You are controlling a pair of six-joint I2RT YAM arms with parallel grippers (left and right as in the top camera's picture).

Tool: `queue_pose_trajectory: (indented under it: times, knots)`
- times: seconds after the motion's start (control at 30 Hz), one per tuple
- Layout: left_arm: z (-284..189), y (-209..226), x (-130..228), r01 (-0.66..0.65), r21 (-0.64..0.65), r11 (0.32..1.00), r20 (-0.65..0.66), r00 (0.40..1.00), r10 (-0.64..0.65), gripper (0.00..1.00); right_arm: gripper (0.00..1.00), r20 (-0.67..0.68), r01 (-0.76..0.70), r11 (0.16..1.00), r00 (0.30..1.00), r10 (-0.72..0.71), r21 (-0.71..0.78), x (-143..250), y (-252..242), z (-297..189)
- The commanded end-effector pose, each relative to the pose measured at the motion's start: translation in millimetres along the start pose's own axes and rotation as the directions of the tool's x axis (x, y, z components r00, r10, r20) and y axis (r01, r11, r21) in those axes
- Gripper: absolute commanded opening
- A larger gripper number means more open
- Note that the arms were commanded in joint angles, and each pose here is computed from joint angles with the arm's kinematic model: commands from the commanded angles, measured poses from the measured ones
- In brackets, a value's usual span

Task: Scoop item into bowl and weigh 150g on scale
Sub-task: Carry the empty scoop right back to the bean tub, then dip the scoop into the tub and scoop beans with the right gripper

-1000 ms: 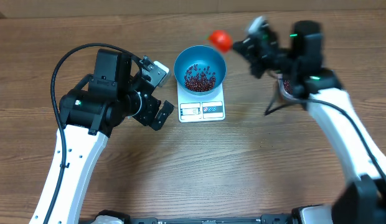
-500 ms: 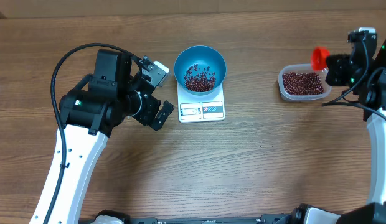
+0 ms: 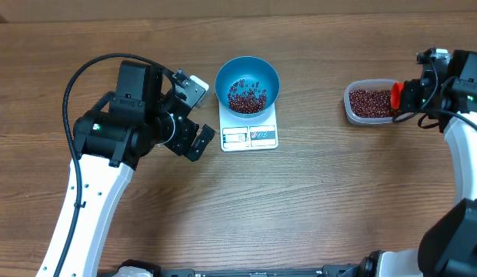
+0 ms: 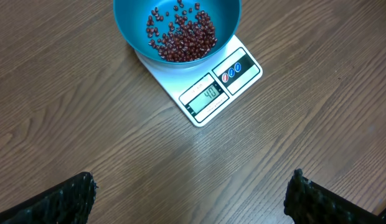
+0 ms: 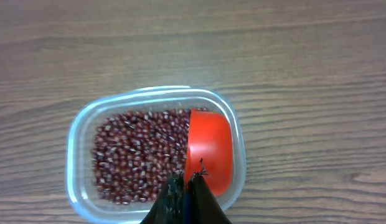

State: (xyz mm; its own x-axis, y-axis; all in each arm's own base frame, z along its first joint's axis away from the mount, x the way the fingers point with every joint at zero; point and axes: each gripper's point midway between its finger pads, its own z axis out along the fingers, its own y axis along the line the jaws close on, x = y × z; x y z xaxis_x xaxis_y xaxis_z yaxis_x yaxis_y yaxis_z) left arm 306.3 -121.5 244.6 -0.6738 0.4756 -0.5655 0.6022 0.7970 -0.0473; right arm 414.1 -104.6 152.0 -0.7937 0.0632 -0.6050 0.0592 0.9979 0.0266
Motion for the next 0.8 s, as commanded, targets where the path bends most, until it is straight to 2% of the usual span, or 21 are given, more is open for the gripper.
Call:
queue_pose_trajectory:
  times: [0.0,0.2,0.5,0.77]
  knots:
    - [-8.1,-3.3,-8.0,0.001,0.010,1.000,0.034,0.999,-0.001,1.00,0.04,-0.026,0.005,1.000,1.000,-0.005,0.018,3.8,-4.0,15.4]
    - [-8.1,-3.3,-8.0,0.001,0.010,1.000,0.034,0.999,-0.001,1.00,0.04,-0.096,0.046,0.996,0.995,-0.038,0.080,16.3,-2.1,40.2]
    - [-8.1,-3.3,-8.0,0.001,0.010,1.000,0.034,0.999,-0.001,1.00,0.04,-0.124,0.105,0.994,0.987,-0.107,-0.022,21.9,42.8,49.8]
    - [-8.1,-3.4,-7.9,0.001,0.010,1.000,0.034,0.999,-0.001,1.00,0.04,-0.132,-0.002,0.996,0.991,-0.011,-0.094,25.5,46.2,47.8]
